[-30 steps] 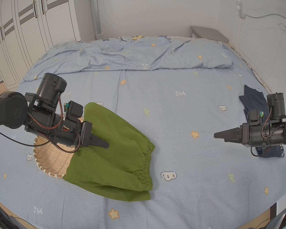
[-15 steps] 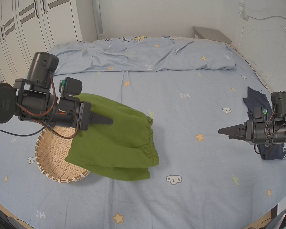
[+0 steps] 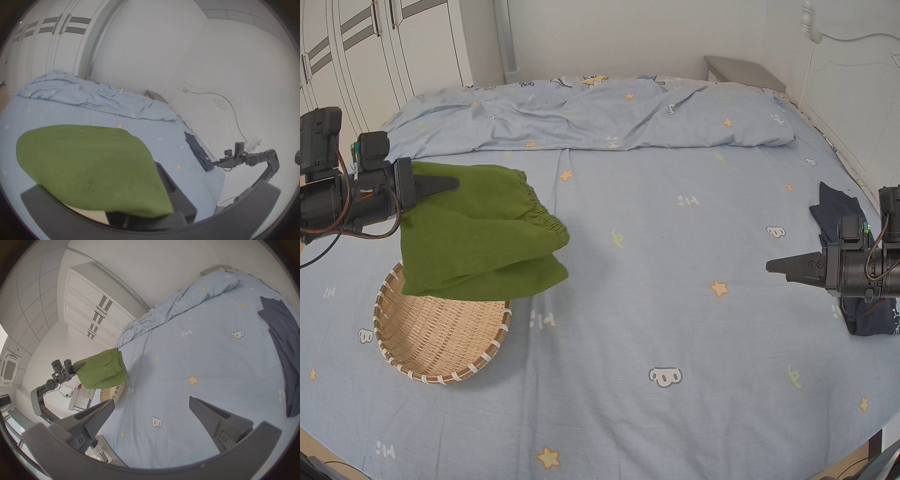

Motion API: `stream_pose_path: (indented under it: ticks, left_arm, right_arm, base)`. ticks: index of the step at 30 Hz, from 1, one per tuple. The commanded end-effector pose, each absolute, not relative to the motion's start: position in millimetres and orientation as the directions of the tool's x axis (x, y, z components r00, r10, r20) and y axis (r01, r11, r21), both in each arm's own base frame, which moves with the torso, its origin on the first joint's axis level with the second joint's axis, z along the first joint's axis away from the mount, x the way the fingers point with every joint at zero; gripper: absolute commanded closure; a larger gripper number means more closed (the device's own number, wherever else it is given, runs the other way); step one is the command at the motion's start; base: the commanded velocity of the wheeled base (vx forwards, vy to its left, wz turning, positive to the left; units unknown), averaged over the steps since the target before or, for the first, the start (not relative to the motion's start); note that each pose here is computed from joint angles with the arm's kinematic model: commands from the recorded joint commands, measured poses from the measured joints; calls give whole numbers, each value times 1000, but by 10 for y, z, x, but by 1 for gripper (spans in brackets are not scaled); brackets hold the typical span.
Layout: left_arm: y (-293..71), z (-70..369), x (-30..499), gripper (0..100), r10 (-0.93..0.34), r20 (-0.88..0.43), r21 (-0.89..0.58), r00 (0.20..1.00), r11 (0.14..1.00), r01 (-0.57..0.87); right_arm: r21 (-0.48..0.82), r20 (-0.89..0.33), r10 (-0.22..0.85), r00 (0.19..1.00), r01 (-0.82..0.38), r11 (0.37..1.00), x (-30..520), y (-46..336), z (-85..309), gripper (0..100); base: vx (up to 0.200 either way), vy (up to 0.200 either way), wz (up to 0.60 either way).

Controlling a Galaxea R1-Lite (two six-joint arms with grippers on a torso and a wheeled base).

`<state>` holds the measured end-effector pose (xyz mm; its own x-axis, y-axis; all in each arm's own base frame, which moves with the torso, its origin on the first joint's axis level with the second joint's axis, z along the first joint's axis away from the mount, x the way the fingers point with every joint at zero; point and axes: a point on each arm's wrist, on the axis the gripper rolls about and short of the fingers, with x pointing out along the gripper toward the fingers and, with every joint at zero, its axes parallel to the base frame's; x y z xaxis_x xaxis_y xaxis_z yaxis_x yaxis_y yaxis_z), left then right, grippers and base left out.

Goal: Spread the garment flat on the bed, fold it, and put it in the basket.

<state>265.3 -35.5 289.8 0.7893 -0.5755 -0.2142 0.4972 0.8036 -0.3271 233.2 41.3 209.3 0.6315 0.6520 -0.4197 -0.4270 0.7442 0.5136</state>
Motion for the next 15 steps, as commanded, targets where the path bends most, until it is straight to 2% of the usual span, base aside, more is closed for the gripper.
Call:
stream_pose_path:
  ticks: [1,5,13,15]
  left_arm:
    - [-93,2685,2623,100,-496,-271,-389,825,840,377]
    - [93,2422,2588,100,-439,-343,-496,831,835,236]
    - [311,2139,2522,100,-370,-430,-538,824,837,95]
    - [382,1934,2664,100,-363,-507,-566,782,824,15]
  right_arm:
    - [512,-413,662,626,-441,737,2294,431,2109,0]
    - [514,-418,665,619,-442,735,2286,445,2093,0]
    - [515,-415,679,606,-458,724,2244,485,2096,0]
    - [512,-411,686,600,-471,718,2202,510,2107,0]
  base:
    - [0,0,0]
    - [0,0,0]
    - [0,0,0]
    - [0,0,0]
